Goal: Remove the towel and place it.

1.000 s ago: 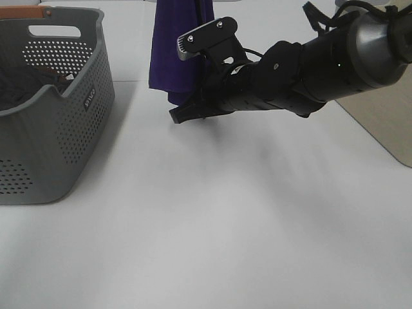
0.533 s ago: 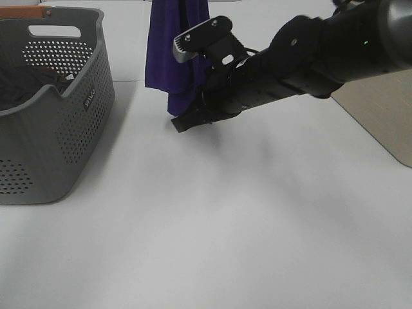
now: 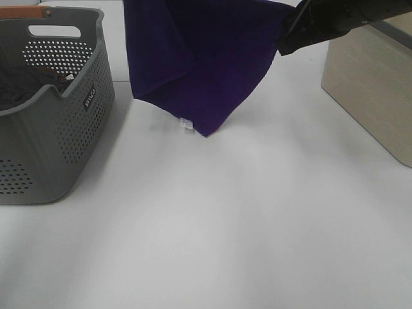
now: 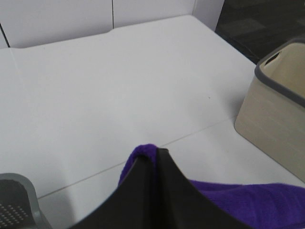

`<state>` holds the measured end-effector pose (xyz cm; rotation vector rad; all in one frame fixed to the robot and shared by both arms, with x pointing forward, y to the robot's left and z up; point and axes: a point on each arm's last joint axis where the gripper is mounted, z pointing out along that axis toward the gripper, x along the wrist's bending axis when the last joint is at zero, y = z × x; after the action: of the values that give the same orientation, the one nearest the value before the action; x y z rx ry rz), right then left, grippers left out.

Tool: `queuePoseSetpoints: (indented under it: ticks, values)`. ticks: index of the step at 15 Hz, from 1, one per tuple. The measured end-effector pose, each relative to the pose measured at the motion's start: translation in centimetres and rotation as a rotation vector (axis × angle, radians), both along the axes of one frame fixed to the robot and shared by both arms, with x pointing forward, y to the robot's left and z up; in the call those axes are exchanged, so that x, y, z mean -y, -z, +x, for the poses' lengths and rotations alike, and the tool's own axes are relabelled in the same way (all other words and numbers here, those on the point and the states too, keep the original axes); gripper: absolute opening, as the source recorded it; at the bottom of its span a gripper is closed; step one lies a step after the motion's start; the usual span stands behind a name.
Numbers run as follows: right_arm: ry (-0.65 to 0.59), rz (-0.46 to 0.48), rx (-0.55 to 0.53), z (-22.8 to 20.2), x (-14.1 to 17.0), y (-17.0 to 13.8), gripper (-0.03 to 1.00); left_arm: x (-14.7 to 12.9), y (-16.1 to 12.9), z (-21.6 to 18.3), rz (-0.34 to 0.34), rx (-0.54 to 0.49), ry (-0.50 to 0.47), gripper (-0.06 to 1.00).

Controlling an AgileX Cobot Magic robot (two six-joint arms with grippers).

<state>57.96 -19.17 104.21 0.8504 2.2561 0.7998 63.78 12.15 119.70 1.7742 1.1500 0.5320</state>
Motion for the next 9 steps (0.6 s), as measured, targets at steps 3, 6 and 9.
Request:
queuePoseSetpoints:
  ticks: [3, 6, 9]
  values:
    - [0.003, -0.042, 0.083, 0.8, 1.1, -2.4, 0.0, 0.1, 1.6, 0.1, 0.034, -0.074, 0.009, 0.0]
    - [0.038, -0.027, 0.049, 1.4, 2.8, -4.3, 0.0, 0.2, 3.5, 0.0, 0.074, -0.13, 0.029, 0.0]
    - [0.014, -0.054, -0.122, 0.3, 4.0, -3.9, 0.0, -0.4, 3.6, -1.9, 0.052, -0.167, 0.042, 0.0]
